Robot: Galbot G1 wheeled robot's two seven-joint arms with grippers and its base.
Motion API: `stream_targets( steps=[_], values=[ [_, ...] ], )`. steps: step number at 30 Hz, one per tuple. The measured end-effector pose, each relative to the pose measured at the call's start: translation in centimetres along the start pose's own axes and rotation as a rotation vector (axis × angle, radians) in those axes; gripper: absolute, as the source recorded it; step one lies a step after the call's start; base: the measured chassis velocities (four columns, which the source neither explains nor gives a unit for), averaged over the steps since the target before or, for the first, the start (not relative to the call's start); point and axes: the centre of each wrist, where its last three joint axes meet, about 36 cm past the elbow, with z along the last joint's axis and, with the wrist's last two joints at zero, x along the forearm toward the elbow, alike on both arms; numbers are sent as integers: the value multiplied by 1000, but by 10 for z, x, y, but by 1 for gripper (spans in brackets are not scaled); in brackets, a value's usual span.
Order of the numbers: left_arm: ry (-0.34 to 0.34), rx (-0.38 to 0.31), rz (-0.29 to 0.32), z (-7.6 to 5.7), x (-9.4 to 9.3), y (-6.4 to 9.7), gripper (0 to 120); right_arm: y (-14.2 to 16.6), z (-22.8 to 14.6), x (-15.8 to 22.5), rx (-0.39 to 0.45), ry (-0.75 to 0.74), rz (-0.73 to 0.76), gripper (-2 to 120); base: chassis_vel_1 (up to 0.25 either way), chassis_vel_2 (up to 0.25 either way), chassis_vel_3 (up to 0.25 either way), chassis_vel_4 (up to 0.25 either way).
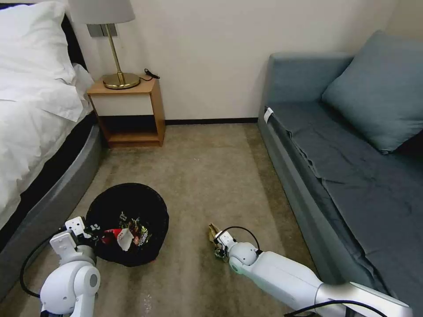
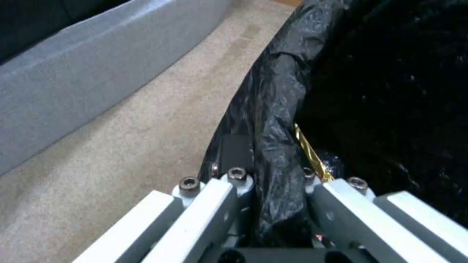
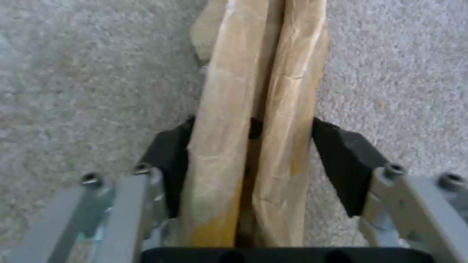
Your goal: Pick up the trash bin, then pick up the garbage on the floor and place it into the trash bin.
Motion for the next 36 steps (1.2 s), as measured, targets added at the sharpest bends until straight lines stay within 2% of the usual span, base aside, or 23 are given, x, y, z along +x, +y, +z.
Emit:
stream_targets(
  steps=[4, 5, 9, 10, 13, 15, 19, 21, 23, 26, 28, 29, 30, 32, 33, 34, 36],
  values=[
    [1, -1, 1, 0, 0, -1, 2, -4, 3, 1, 1, -4, 7, 38, 0, 0, 0, 0],
    [1, -1, 1, 0, 0, -1, 2, -4, 3, 1, 1, -4, 7, 38, 0, 0, 0, 0],
    [1, 0, 1, 1, -1, -1, 2, -8, 5, 3, -1, -13, 10, 19, 0, 0, 0, 0],
    [1, 0, 1, 1, -1, -1, 2, -8, 5, 3, -1, -13, 10, 19, 0, 0, 0, 0],
    [1, 0, 1, 1, -1, -1, 2, -14, 4, 10, -14, -35, 5, 5, 0, 0, 0, 0],
    [1, 0, 1, 0, -1, -1, 2, -18, 1, 15, -25, -47, 4, 1, 0, 0, 0, 0],
    [0, 0, 1, 0, -1, -1, 2, -33, -13, 35, -79, -101, 5, 0, 0, 0, 0, 0],
    [-2, 0, 3, 0, -1, -2, 2, -60, -42, 68, -152, -189, 10, 0, 0, 0, 0, 0],
    [-2, 0, 3, -1, -1, -2, 2, -64, -46, 74, -161, -201, 11, 0, 0, 0, 0, 0],
    [-1, 0, 7, -1, -1, -3, 2, -82, -85, 126, -201, -359, -13, 0, 0, 0, 0, 0],
    [2, 0, 11, 0, -1, -4, 2, -76, -111, 164, -226, -482, -80, 0, 0, 0, 0, 0],
    [2, 0, 11, 0, -1, -4, 2, -76, -111, 164, -226, -482, -80, 0, 0, 0, 0, 0],
    [6, 1, 15, 2, -1, -6, 2, -64, -129, 188, -241, -549, -135, 0, 0, 0, 0, 0],
    [13, 0, 22, 4, -2, -8, 2, -40, -148, 209, -248, -610, -200, 0, 0, 0, 0, 0],
    [17, 1, 26, 5, -2, -11, 2, -15, -162, 220, -247, -639, -255, 0, 0, 0, 0, 0],
    [17, 1, 26, 5, -2, -11, 2, -15, -162, 220, -247, -639, -255, 0, 0, 0, 0, 0],
    [20, 1, 32, 6, -2, -13, 2, 23, -181, 230, -231, -665, -330, 0, 0, 0, 0, 0]
  ],
)
